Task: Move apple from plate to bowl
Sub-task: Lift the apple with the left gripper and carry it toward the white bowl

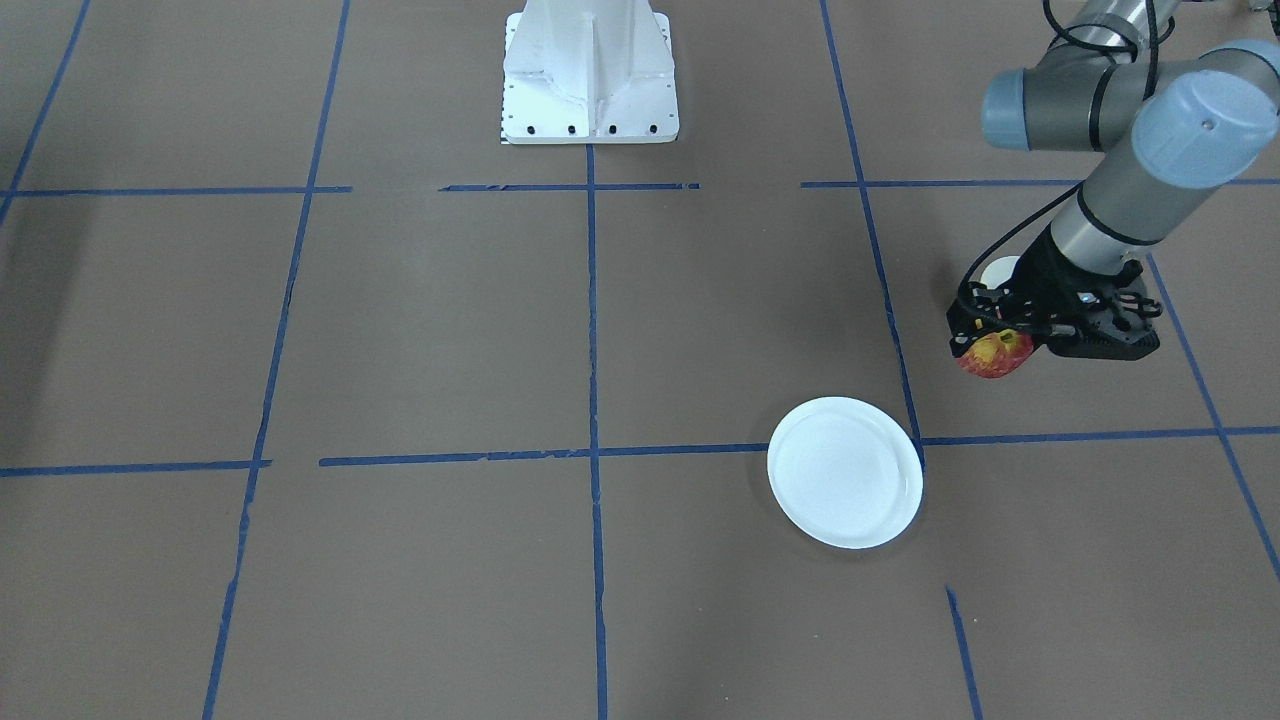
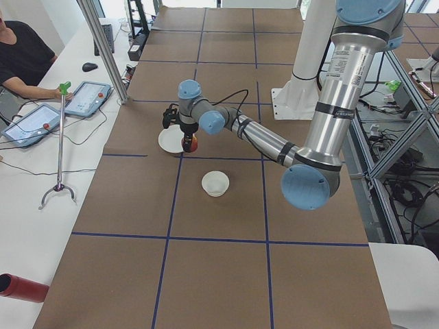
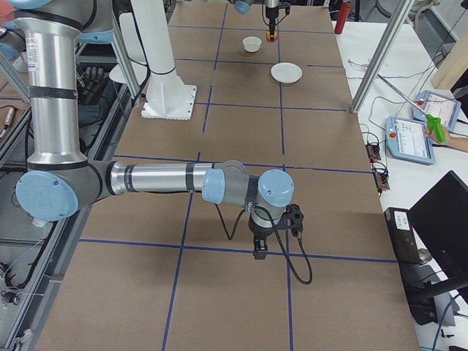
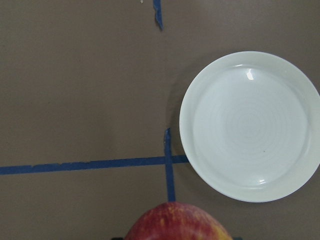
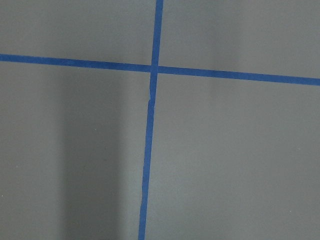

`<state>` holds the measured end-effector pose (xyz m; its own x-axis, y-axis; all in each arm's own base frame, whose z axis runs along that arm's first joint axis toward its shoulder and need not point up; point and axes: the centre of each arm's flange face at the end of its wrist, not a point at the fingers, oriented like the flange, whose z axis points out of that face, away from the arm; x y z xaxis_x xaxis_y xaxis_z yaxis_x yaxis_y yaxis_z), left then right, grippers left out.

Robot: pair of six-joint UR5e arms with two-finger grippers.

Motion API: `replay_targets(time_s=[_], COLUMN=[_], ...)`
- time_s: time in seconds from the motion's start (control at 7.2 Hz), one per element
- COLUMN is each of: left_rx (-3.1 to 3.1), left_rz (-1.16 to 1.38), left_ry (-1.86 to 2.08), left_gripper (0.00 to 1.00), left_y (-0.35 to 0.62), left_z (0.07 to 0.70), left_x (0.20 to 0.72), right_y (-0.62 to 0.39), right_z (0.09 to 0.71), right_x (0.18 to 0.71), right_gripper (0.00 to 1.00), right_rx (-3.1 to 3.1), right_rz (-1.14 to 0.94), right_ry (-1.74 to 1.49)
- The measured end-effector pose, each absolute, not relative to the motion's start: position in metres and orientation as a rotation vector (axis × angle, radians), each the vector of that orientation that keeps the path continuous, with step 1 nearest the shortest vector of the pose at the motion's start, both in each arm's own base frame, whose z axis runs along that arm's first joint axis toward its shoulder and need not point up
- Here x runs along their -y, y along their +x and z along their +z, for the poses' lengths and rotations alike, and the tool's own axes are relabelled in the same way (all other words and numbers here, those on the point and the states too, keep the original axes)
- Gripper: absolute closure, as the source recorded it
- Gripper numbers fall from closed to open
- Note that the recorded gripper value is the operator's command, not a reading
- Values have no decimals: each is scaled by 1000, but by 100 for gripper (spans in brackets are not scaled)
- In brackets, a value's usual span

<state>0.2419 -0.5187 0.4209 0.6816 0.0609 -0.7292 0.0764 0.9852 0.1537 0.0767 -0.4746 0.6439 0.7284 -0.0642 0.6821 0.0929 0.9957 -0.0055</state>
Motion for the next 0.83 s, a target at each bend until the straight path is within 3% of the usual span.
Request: replay_targets(time_s=[0.28,0.83], left_rx=[-807,-789], left_rz=[-24,-22], left_ry=[229,183], left_gripper=[100,100], left_y=[214,239], left_z=[470,505], left_x=[484,443], right_y=[77,77], right_z=[644,644], right_x=[475,475], right_gripper=[0,0], right_rx=[750,750], right_rz=[-87,-87], right_ry=[-40,-40])
